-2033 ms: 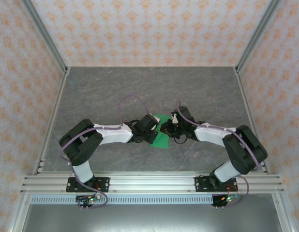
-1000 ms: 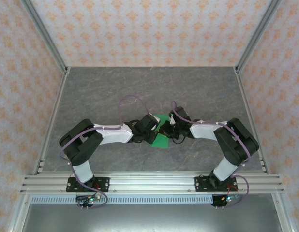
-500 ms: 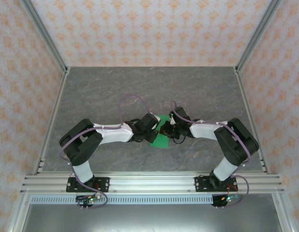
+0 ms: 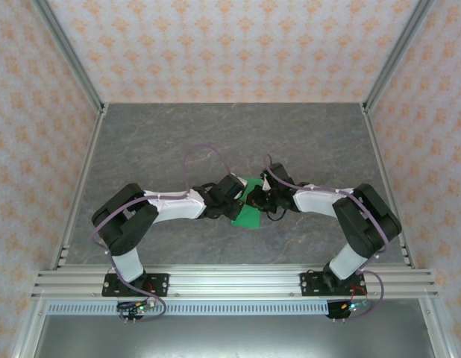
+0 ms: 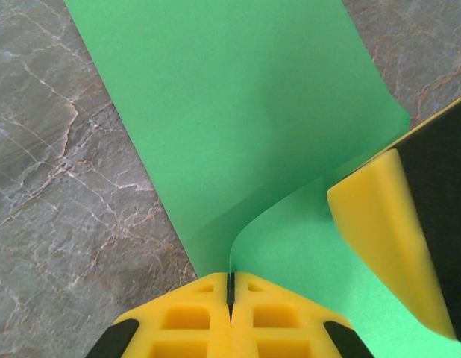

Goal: Fold a paper plane with a square sheet of paper (fold left side to right side)
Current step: Fold the triangle a second time at the center of the table.

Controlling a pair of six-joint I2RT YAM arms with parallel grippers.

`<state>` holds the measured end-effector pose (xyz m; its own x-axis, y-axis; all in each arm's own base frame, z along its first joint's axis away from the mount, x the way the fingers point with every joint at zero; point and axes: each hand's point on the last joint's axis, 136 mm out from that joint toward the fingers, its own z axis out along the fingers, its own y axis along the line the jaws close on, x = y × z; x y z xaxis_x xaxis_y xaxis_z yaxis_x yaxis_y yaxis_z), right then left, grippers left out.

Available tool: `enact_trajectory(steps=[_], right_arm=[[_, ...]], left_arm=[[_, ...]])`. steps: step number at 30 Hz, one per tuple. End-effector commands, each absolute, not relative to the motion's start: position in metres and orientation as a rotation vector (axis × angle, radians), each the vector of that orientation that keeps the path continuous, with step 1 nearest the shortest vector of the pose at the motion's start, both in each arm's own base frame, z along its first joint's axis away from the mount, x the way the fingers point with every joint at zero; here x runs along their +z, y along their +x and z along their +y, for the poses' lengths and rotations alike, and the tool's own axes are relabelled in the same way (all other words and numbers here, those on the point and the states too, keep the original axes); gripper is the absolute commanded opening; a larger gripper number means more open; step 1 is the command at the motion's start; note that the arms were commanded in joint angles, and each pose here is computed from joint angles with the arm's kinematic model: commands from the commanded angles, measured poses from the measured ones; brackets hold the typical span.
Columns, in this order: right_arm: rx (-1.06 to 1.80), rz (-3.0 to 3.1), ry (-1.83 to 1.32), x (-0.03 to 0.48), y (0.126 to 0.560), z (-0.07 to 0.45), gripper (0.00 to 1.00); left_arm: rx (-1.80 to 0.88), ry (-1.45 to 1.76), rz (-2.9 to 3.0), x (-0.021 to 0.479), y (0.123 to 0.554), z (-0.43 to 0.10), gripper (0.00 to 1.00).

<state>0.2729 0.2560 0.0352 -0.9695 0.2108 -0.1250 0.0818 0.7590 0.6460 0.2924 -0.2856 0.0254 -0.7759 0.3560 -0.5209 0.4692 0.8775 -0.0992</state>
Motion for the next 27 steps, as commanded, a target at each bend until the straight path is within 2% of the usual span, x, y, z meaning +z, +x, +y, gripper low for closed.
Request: enact_trajectory(steps=[1,27], right_arm=[[0.967,2.758,0.204,0.037,0.279,0.258,0.16],[0.738,2.933,0.27,-0.002,0.256,0.23,0.15]], left_arm=[[-0.255,0.601,2.538,0.025,0.301,-0.281,0.0],[-0.274,0.604,2.555,0.018,0.298,-0.283,0.0]])
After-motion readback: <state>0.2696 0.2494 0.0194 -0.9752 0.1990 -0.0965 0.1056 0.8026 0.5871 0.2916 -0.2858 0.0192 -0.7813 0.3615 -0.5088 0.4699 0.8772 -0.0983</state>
